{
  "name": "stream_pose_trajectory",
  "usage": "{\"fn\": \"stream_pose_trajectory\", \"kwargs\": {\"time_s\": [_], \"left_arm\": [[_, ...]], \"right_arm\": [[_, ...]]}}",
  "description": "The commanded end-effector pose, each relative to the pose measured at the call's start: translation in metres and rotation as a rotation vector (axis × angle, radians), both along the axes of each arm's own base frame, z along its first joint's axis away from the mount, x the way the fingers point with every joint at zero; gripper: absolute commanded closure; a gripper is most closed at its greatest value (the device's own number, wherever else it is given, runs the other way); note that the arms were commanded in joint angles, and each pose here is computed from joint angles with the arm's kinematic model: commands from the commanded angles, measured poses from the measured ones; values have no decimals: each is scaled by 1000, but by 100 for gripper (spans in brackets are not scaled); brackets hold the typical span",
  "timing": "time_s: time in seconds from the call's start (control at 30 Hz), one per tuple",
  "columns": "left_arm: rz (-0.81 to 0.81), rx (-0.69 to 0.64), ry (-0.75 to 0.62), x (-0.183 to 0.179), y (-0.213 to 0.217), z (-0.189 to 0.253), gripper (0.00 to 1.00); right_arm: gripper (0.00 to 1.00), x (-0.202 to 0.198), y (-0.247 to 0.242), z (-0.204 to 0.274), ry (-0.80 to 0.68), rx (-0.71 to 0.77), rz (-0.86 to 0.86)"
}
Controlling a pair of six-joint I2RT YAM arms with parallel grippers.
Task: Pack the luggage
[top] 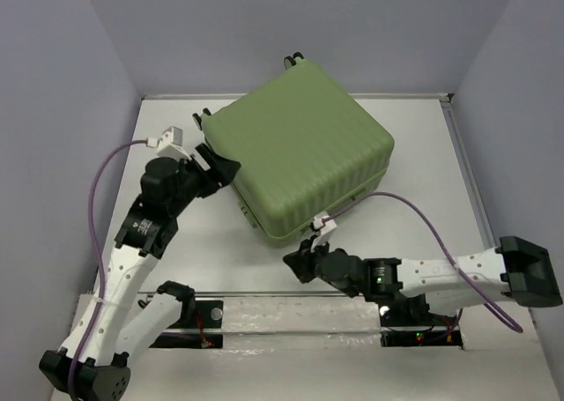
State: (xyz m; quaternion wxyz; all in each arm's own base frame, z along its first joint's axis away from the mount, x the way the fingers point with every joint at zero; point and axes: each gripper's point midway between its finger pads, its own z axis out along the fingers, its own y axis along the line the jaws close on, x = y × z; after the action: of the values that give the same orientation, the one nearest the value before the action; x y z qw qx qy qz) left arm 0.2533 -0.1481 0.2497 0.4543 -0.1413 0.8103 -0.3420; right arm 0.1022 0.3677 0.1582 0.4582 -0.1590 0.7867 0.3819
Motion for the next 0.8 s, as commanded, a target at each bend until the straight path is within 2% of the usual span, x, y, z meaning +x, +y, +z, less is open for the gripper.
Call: {"fn": "stream_pose_trajectory", "kwargs": {"time_s": [0.0, 0.07, 0.17, 0.2, 0.23, 0.3, 0.5, 0.53, 0.57, 0.6, 0.77], "left_arm": [[182, 19, -191, 60, 51, 76, 16], [224, -19, -211, 78, 68, 88, 14], [276, -77, -177, 114, 96, 80, 10], [257, -100, -117, 131, 97, 60, 9], [270, -119, -132, 143, 108, 62, 8], [222, -195, -42, 165, 104, 34, 6], [134, -367, -75, 214, 101, 28, 1], [128, -402, -31, 224, 100, 13, 1], [117, -401, -56, 234, 100, 21, 1], [115, -411, -22, 243, 101, 7, 1], [104, -443, -12, 271, 99, -5, 1]], "right_arm": [[88, 22, -66, -32, 132, -23, -187], [88, 21, -75, -30, 126, -11, -182], [87, 18, -84, -20, 117, 25, -164], [87, 16, -87, -22, 121, 21, -162], [86, 15, -87, -22, 125, 25, -156], [84, 12, -88, -25, 130, 21, -137], [81, 2, -83, -33, 120, -33, -55], [81, 1, -81, -32, 115, -43, -41], [81, 0, -80, -34, 115, -49, -32], [80, -1, -78, -36, 119, -54, -24], [80, -2, -71, -41, 111, -63, -5]]}}
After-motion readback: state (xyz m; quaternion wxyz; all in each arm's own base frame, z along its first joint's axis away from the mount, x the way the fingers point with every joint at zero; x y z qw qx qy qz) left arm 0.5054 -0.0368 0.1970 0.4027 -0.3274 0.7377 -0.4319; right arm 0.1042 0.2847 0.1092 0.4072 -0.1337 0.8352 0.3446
